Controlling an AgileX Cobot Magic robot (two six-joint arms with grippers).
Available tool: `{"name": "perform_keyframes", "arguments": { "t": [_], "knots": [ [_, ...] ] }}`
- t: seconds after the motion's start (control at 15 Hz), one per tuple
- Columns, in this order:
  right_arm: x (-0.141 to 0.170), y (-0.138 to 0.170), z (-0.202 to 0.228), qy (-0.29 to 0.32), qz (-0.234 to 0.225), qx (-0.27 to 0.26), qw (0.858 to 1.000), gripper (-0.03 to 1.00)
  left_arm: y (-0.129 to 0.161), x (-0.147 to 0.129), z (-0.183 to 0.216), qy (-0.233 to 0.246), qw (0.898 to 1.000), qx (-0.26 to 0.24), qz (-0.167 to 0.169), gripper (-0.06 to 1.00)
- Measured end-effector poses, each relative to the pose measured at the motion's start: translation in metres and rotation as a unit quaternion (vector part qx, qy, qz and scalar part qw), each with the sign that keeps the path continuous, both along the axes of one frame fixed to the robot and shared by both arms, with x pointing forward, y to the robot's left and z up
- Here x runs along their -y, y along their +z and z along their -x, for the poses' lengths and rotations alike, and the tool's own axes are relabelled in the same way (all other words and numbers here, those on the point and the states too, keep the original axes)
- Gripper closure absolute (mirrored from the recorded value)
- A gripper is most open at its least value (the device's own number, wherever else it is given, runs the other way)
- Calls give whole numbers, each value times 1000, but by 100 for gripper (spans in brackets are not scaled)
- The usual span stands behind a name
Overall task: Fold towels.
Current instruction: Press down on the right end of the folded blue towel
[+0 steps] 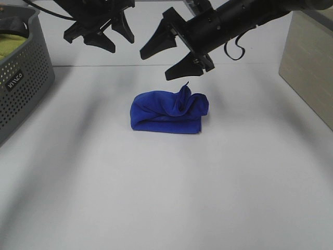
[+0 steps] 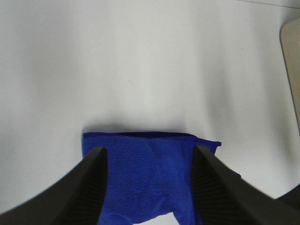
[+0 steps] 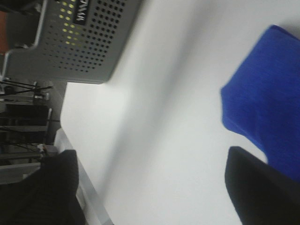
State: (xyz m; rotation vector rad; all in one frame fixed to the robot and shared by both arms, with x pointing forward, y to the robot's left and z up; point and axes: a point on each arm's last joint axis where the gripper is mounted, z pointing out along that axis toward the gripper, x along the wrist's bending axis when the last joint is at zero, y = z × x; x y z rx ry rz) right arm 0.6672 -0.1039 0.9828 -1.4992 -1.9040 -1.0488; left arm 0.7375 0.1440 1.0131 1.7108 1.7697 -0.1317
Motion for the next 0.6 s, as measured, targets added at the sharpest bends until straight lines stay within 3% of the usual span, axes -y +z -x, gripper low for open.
{"name": "perform_keyframes", "arguments": {
  "t": [0.27,0.4,0.6],
  "knots": [
    [-21,-37,-6,-3,-66,-32,997,15,-1,-4,1,0,1000,-8,-6,42],
    [-15,-76,-10,-4,-51,-60,997,16,-1,-4,1,-1,1000,-8,-6,42],
    [4,-90,-16,-11,-33,-70,997,16,-1,-4,1,-1,1000,-10,-6,42]
  ]
}}
